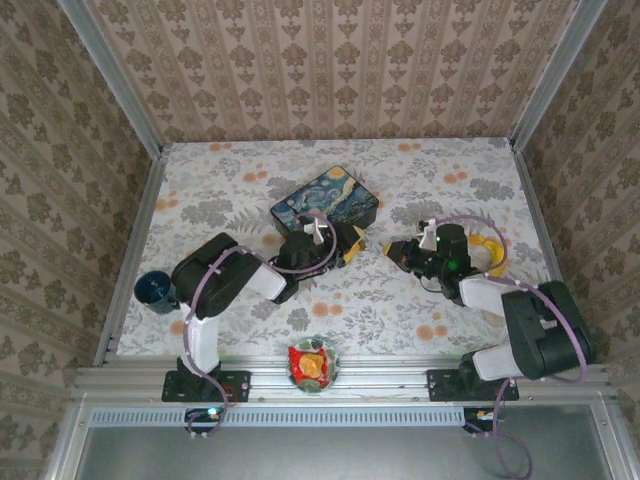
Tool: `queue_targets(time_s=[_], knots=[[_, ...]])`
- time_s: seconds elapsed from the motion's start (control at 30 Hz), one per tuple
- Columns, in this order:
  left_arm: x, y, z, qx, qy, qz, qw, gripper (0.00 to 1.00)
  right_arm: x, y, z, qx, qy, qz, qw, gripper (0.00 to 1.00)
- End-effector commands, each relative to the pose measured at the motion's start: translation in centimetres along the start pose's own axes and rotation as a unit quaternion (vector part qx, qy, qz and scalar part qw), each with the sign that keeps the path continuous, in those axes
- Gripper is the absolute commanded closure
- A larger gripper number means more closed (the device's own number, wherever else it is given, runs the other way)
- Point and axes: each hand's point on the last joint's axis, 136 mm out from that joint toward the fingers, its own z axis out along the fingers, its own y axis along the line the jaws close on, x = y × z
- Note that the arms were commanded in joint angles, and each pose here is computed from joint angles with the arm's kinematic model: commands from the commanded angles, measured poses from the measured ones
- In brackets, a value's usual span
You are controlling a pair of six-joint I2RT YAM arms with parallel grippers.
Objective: Unlock the padlock with the key
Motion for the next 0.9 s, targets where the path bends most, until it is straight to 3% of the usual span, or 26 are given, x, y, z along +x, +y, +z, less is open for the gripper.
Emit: queue_targets(time_s=[0.0,0.03,0.1,0.3,0.5,0.87], knots=[[1.4,8.2,-2.7,-0.237,0.032,-0.001,0.971,0.15,-0.5,-0.1,-1.4,0.051,-0.003,-0.043,0.998,1.00],[1.2,8.0,-3.3,-0.284,0.032,0.030,0.958,0.02,-0.6,-0.1,-1.8,0.061,-0.006,-0.053,0.997,1.00],[1.0,7.0,-3.9,-0.351,0.025,0.083,0.932,0.00,-0.9,-0.1,-2.4,0.073,-0.010,-0.063,0.995,1.00],[-1.0,6.0,-2.4,-0.407,-0.019,0.167,0.898,0.00,-1.1,-0.7,-3.0,0.082,-0.015,-0.062,0.995,1.00],[-2.5,5.9,0.6,-0.384,-0.034,0.215,0.898,0.00,-1.2,-1.0,-3.2,0.083,-0.013,-0.062,0.995,1.00],[-7.7,5.8,0.5,-0.434,-0.039,0.281,0.855,0.00,-1.4,-1.1,-3.0,0.080,-0.014,-0.062,0.995,1.00]])
